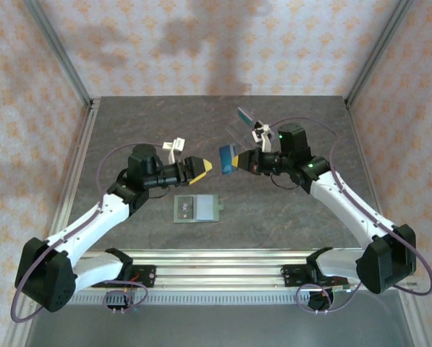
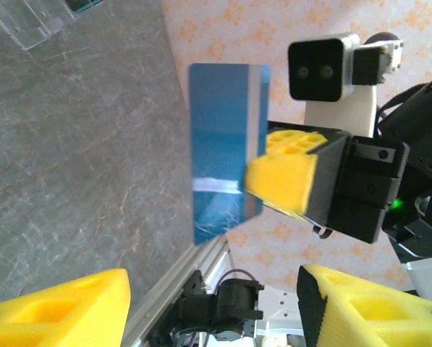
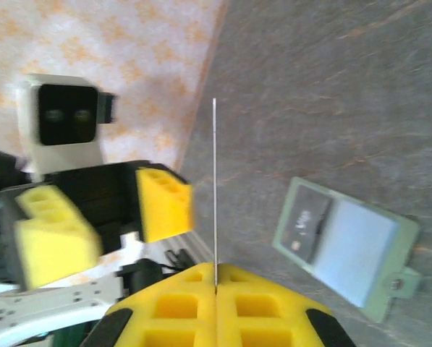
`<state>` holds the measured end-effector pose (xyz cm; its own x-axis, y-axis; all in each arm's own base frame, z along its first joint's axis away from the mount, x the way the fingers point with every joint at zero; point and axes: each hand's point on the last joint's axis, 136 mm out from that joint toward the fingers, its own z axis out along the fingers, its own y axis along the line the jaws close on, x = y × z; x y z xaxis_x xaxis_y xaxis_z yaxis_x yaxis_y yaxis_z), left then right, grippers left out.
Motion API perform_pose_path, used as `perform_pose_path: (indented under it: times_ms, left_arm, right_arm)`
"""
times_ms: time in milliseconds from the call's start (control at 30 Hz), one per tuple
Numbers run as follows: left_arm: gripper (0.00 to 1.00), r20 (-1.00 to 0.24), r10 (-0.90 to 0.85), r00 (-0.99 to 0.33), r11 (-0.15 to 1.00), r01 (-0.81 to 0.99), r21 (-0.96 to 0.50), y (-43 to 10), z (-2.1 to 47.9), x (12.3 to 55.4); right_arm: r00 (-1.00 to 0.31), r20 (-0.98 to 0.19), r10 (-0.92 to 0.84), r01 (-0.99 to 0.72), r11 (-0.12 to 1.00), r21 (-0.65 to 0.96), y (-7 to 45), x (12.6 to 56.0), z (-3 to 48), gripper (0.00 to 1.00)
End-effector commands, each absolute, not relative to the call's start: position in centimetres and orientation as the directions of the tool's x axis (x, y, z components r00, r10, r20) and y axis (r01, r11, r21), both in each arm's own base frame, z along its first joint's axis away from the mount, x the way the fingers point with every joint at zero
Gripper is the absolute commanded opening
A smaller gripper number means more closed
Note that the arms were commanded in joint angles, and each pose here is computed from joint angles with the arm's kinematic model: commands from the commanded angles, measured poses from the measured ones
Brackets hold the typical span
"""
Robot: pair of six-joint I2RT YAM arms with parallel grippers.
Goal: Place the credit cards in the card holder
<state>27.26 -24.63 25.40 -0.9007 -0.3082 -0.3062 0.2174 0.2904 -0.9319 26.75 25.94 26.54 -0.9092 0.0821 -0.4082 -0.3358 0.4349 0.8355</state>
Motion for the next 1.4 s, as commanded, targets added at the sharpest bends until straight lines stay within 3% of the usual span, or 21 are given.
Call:
perform_pose_path:
  times_ms: [0, 433, 800, 967, 1100, 1167, 1267, 1300, 1367]
  left_arm:
    - [0.59, -0.318, -0.330, -0.889, 0.180, 0.272, -0.945, -24.9, 27.9, 27.4]
    - [0.46, -0.285, -0.347, -0.894, 0.083, 0.273, -0.958, -25.1, 28.6, 27.4]
    - [0.34, -0.275, -0.345, -0.897, 0.025, 0.284, -0.958, -25.2, 29.6, 27.0]
    - [0.23, -0.259, -0.339, -0.904, 0.017, 0.269, -0.963, -25.2, 28.9, 26.8]
    - [0.03, -0.257, -0.338, -0.905, 0.003, 0.272, -0.962, -25.1, 29.0, 26.5]
    - [0.00, -0.261, -0.331, -0.907, 0.020, 0.270, -0.963, -25.2, 28.5, 26.5]
    - [0.00, -0.266, -0.318, -0.910, 0.062, 0.261, -0.963, -25.2, 27.5, 26.4]
    - [0.00, -0.267, -0.315, -0.911, 0.084, 0.253, -0.964, -25.1, 26.8, 26.4]
    - [0.00, -0.264, -0.307, -0.914, 0.145, 0.229, -0.963, -24.9, 25.2, 26.3]
  right_arm:
    - [-0.907, -0.414, 0.080, -0.382, 0.260, 0.887, 27.0, 25.4, 30.4, 0.00]
    - [-0.933, -0.361, -0.013, -0.358, 0.157, 0.920, 29.2, 23.1, 30.4, 0.00]
    - [-0.944, -0.330, -0.021, -0.329, 0.156, 0.931, 29.5, 22.9, 29.6, 0.00]
    - [-0.939, -0.345, -0.017, -0.344, 0.141, 0.928, 29.9, 23.2, 30.0, 0.00]
    - [-0.942, -0.335, -0.019, -0.335, 0.131, 0.933, 30.2, 23.4, 29.9, 0.00]
    - [-0.943, -0.333, -0.026, -0.333, 0.138, 0.933, 30.2, 23.3, 29.6, 0.00]
    - [-0.944, -0.328, -0.032, -0.327, 0.208, 0.922, 29.9, 23.5, 28.2, 0.29]
    - [-0.943, -0.330, -0.036, -0.329, 0.242, 0.913, 29.7, 23.5, 27.6, 0.43]
    - [-0.941, -0.333, -0.051, -0.332, 0.319, 0.888, 29.1, 23.4, 26.1, 0.52]
